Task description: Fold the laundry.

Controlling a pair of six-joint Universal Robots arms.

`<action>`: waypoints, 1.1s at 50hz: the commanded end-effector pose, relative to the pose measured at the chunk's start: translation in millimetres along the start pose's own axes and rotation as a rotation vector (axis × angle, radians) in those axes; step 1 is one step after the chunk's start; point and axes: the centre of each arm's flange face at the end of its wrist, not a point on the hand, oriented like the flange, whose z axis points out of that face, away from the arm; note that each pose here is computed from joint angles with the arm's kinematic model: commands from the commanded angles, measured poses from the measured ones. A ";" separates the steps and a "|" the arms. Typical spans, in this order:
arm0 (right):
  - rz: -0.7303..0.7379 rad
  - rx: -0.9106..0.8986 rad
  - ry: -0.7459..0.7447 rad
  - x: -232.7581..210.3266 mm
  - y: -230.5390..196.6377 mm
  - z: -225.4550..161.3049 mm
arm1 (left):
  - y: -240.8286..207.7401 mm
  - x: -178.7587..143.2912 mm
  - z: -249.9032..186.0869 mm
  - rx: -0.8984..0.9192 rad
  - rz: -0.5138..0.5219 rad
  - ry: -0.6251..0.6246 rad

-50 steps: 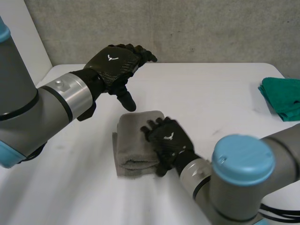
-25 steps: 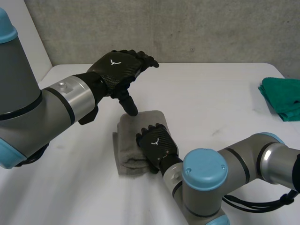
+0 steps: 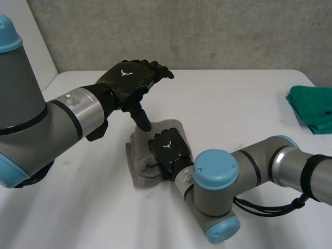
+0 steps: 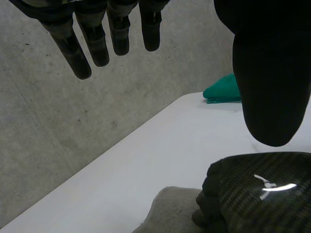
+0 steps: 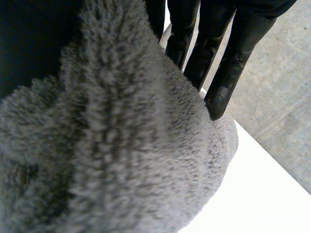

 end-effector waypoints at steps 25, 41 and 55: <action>-0.121 -0.174 0.266 223.4 60.7 -12.3 | 1.5 -2.1 1.2 0.010 -0.040 -0.007; -0.055 -0.239 0.128 223.9 80.2 -35.8 | 1.7 -1.2 1.2 0.010 -0.045 -0.007; -0.050 -0.244 0.133 225.8 79.0 -41.3 | 4.4 1.9 0.6 0.002 -0.049 0.001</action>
